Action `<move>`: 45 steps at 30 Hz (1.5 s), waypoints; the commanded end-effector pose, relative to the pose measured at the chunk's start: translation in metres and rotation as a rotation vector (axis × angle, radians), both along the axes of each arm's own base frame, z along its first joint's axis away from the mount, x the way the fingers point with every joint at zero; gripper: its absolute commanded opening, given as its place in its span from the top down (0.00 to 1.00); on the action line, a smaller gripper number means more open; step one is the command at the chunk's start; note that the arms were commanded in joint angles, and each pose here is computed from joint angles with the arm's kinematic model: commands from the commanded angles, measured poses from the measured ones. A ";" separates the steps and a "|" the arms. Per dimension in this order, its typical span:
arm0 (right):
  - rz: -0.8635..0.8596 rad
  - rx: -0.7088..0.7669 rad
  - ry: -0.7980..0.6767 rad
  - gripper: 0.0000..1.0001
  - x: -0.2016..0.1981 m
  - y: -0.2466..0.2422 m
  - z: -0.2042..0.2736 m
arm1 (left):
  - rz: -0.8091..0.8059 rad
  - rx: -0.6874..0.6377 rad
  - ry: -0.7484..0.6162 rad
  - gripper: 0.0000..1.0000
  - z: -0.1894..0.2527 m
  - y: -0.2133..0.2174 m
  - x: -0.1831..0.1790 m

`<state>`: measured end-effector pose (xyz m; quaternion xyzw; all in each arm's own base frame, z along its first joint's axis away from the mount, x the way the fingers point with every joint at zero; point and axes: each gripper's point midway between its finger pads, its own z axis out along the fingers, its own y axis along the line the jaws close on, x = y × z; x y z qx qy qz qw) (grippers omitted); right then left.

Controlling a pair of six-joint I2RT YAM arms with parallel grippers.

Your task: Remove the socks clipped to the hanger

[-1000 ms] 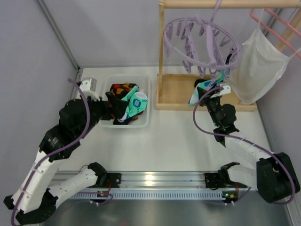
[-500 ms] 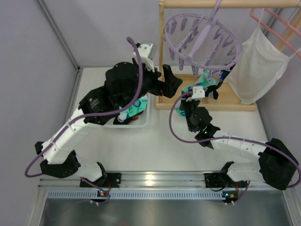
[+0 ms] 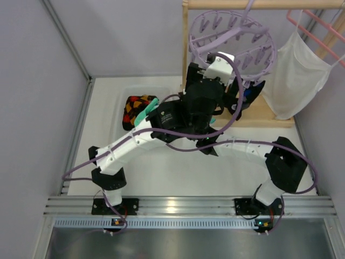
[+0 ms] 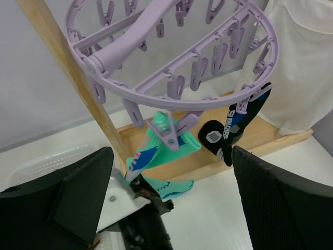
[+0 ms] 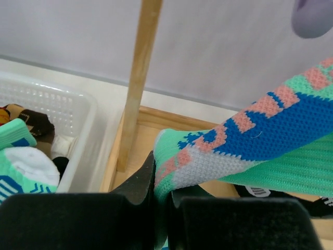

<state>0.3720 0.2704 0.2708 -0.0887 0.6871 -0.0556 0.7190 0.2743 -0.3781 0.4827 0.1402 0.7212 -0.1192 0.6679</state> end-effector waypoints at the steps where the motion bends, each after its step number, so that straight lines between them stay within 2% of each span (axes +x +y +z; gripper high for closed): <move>1: -0.006 -0.078 0.004 1.00 -0.003 0.021 0.009 | 0.115 0.066 -0.066 0.01 0.012 0.010 0.005; 5: 0.010 -0.129 0.009 1.00 0.001 0.046 0.018 | 0.125 0.124 -0.068 0.01 -0.005 -0.010 0.014; 9: 0.020 -0.157 0.018 1.00 0.002 0.059 0.015 | 0.181 0.182 -0.067 0.02 -0.021 -0.012 0.026; 12: 0.042 -0.154 0.030 1.00 0.001 0.065 0.013 | 0.240 0.178 -0.051 0.03 -0.029 -0.002 0.040; 19: 0.104 -0.128 0.074 1.00 -0.003 0.073 0.006 | 0.340 0.127 -0.017 0.13 -0.042 0.020 0.075; 25: 0.118 -0.129 0.114 1.00 -0.007 0.075 0.009 | 0.313 0.111 0.032 0.18 -0.066 0.019 0.102; 33: 0.150 -0.143 0.135 1.00 -0.011 0.078 0.010 | 0.281 0.093 0.048 0.24 -0.070 0.018 0.121; 41: 0.169 -0.165 0.149 1.00 -0.015 0.081 0.005 | 0.306 0.136 0.048 0.40 -0.082 0.020 0.136; 45: 0.177 -0.164 0.146 1.00 -0.018 0.080 0.006 | 0.313 0.134 0.051 0.43 -0.084 0.022 0.143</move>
